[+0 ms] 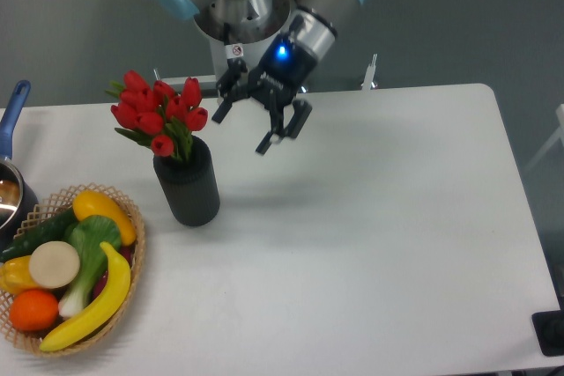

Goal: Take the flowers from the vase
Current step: 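Raise the open gripper and move it toward the tulip stems above the vase, then lower the open gripper onto the tulip stems just above the vase rim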

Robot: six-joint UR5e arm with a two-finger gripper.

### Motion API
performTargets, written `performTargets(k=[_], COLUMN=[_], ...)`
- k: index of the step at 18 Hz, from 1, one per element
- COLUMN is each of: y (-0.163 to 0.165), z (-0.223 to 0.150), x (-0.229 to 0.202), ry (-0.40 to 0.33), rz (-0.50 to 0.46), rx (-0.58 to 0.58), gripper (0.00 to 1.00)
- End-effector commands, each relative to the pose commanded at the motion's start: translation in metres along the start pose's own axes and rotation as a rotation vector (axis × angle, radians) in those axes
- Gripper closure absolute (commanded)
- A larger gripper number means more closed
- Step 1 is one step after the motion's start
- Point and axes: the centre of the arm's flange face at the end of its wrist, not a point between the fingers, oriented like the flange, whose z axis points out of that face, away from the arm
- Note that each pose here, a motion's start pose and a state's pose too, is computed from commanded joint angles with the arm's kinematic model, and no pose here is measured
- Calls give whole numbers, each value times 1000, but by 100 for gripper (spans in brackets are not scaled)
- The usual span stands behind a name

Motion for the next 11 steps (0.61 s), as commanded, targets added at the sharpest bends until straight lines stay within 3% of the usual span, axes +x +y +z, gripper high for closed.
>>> performTargets(k=[11], y=[25], z=[17], x=[40], ry=[52], rz=[-63], rx=[9], gripper=[0])
